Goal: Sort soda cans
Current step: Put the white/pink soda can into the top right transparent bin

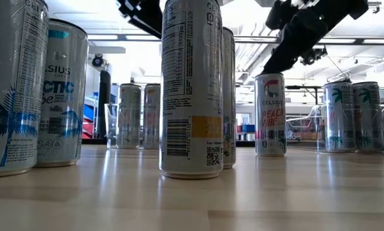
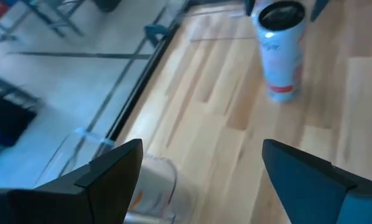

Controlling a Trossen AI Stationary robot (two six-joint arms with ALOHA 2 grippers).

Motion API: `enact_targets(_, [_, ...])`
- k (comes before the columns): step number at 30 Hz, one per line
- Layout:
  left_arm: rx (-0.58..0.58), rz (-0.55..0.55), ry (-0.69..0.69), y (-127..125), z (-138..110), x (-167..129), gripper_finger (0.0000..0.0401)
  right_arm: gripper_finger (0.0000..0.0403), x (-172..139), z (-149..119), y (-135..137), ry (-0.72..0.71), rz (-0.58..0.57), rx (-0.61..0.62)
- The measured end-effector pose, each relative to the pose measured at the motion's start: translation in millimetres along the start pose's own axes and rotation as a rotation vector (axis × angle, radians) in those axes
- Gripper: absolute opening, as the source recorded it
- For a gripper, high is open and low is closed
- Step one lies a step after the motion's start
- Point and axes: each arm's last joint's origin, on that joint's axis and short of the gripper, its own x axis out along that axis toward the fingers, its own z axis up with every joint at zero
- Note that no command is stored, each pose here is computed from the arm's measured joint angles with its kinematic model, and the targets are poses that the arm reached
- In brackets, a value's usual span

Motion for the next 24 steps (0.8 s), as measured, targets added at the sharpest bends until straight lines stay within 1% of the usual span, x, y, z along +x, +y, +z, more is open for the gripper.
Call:
enact_targets(2, [-0.005,0.045,0.015,-2,-4,-4,0.0323,0.0346,6,-1,0,0.026,0.032,0.003])
enact_targets(5, [-0.008,0.117,0.045,-3,-11,-8,0.0323,0.0346,16,-4,0,0.064,0.031,-0.001])
enact_targets(7, [-0.019,0.165,0.055,-4,-15,-12,0.0323,0.0346,21,-6,0,0.087,0.027,-0.027])
enact_targets(11, [-0.035,0.211,0.065,-7,-22,-18,0.0323,0.0339,25,-6,0,0.092,0.024,-0.023])
enact_targets(14, [-0.048,0.227,0.059,-9,-24,-23,0.0323,0.0309,25,-5,0,0.077,0.0,-0.021])
enact_targets(18, [-0.062,0.237,0.062,-11,-28,-27,0.0323,0.0237,24,0,-1,0.053,-0.021,0.006])
enact_targets(21, [-0.092,0.229,0.065,-12,-30,-26,0.0323,0.0235,11,20,-3,0.025,-0.058,0.023])
enact_targets(24, [-0.106,0.183,0.05,-19,-35,-17,0.0323,0.0235,-21,57,-10,-0.055,-0.119,0.011])
